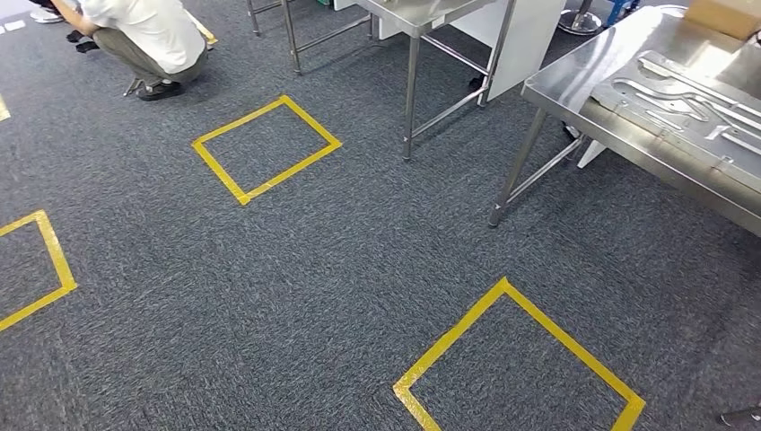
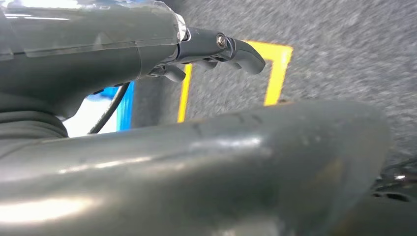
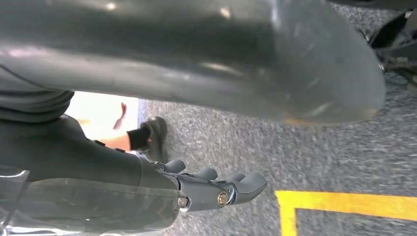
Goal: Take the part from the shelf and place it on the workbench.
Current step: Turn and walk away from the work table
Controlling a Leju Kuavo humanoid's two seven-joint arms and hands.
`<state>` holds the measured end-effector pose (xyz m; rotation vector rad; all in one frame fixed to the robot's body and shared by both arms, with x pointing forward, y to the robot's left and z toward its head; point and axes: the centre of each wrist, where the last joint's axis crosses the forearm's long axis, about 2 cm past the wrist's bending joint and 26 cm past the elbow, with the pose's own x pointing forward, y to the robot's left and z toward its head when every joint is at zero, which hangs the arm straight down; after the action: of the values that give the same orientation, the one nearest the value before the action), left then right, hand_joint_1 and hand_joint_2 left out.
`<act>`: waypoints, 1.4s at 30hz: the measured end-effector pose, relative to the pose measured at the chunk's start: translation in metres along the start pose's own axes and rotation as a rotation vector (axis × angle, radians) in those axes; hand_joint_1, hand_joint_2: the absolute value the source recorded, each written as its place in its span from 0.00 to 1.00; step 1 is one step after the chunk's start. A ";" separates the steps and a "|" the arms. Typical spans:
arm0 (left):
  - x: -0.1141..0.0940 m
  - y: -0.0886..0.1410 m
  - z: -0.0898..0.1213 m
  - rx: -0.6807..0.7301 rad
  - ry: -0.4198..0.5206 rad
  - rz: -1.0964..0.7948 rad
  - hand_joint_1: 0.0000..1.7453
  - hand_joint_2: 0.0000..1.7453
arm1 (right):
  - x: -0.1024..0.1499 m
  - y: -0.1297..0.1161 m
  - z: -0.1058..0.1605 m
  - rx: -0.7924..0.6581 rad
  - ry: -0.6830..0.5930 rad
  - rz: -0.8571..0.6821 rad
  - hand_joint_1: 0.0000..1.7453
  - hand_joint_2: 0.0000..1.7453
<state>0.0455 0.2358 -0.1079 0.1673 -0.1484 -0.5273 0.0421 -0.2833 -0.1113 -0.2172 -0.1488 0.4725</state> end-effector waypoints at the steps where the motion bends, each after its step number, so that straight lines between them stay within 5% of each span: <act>1: 0.000 0.000 0.000 -0.003 0.006 -0.005 0.00 0.00 | 0.000 0.000 0.000 -0.001 0.002 -0.004 0.00 0.00; 13: -0.002 0.003 -0.001 -0.003 0.007 -0.046 0.00 0.00 | -0.007 -0.009 -0.002 -0.029 0.005 -0.028 0.00 0.00; 22: 0.006 0.009 -0.001 0.063 -0.117 -0.087 0.00 0.00 | 0.000 -0.014 -0.003 -0.020 -0.002 -0.022 0.00 0.00; 30: 0.044 0.023 0.000 0.089 -0.227 -0.159 0.00 0.00 | 0.001 -0.007 -0.001 0.000 0.016 -0.040 0.00 0.00; 42: 0.046 0.024 0.000 0.084 -0.192 -0.191 0.00 0.00 | -0.005 -0.014 -0.003 -0.009 0.063 -0.070 0.00 0.00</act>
<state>0.0967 0.2330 -0.0989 0.2138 -0.3443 -0.7283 0.0446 -0.2983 -0.1112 -0.2348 -0.0964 0.3949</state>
